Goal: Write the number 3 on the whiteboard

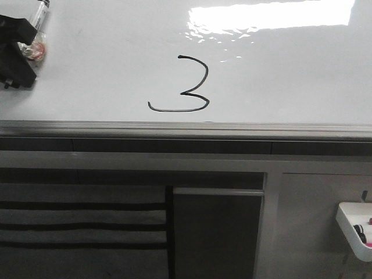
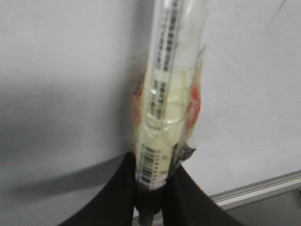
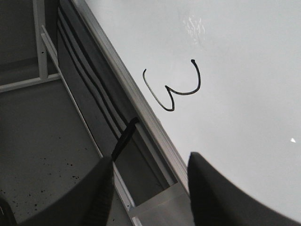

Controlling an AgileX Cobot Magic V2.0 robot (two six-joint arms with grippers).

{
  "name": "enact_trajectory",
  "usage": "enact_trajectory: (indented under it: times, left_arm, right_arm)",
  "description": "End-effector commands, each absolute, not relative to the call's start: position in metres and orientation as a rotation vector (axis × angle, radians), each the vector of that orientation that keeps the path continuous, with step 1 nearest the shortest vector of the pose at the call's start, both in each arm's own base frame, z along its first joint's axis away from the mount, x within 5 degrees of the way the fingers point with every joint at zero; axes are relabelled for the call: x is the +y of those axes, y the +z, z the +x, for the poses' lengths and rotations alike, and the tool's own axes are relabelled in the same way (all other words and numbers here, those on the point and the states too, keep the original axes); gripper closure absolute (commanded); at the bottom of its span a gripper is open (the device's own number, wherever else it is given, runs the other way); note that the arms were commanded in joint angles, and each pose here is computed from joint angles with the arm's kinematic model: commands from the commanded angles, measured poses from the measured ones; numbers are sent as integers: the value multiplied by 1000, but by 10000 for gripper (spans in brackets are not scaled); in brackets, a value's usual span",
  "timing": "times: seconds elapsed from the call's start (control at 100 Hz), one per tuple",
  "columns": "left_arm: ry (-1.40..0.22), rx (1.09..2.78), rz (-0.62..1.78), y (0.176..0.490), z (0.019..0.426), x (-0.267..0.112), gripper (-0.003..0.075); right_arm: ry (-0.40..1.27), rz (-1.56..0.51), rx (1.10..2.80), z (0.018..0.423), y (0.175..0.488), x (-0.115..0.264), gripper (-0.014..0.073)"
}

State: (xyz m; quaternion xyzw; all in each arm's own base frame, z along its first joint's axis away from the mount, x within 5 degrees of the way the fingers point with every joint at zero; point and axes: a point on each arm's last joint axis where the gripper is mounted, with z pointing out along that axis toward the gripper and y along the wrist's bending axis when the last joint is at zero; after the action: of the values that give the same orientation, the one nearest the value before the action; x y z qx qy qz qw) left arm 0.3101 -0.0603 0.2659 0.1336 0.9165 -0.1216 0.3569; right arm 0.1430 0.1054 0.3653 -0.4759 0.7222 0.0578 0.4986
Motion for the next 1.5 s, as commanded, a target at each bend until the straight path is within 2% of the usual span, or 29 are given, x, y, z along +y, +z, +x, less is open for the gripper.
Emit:
enact_trajectory:
  times: [0.0, 0.09, 0.21, 0.28, 0.45, 0.52, 0.7, 0.88, 1.06, 1.17, 1.27, 1.4, 1.49]
  left_arm:
    - [-310, 2264, 288, 288, 311, -59, 738]
    - [-307, 2262, 289, 288, 312, -59, 729]
    - [-303, 2262, 292, 288, 312, -59, 664]
    - [-301, 2261, 293, 288, 312, -58, 593]
    - [-301, 2261, 293, 288, 312, -58, 354]
    - [-298, 2261, 295, 288, 312, -58, 309]
    - [-304, 2261, 315, 294, 306, -59, 309]
    - [-314, 2211, 375, 324, 278, -58, 309]
    - [-326, 2100, 446, 370, 224, -55, 309]
    - [-247, 2033, 530, 393, 180, -48, 310]
    - [-182, 1978, 570, 402, 142, -42, 310]
    - [-146, 1912, 530, 396, 96, -33, 323]
    - [-112, 1874, 471, 382, 69, -26, 377]
  right_arm:
    - [138, -1085, 1672, 144, 381, 104, 277]
    - [138, -1085, 1672, 144, 381, 104, 277]
    - [138, -1085, 1672, 144, 381, 104, 277]
    - [138, -1085, 1672, 144, 381, 104, 277]
    - [138, -1085, 1672, 144, 381, 104, 277]
    - [138, -1085, 1672, 144, 381, 104, 277]
    - [138, -1087, 1675, 144, 381, 104, 277]
    - [163, -1074, 1698, 134, 383, 99, 277]
    - [262, -978, 1810, 123, 383, 93, 277]
    - [321, -904, 1872, 118, 383, 89, 277]
    - [393, -763, 1950, 116, 383, 86, 279]
    - [436, -612, 2011, 118, 383, 81, 350]
    - [419, -548, 2030, 121, 382, 77, 455]
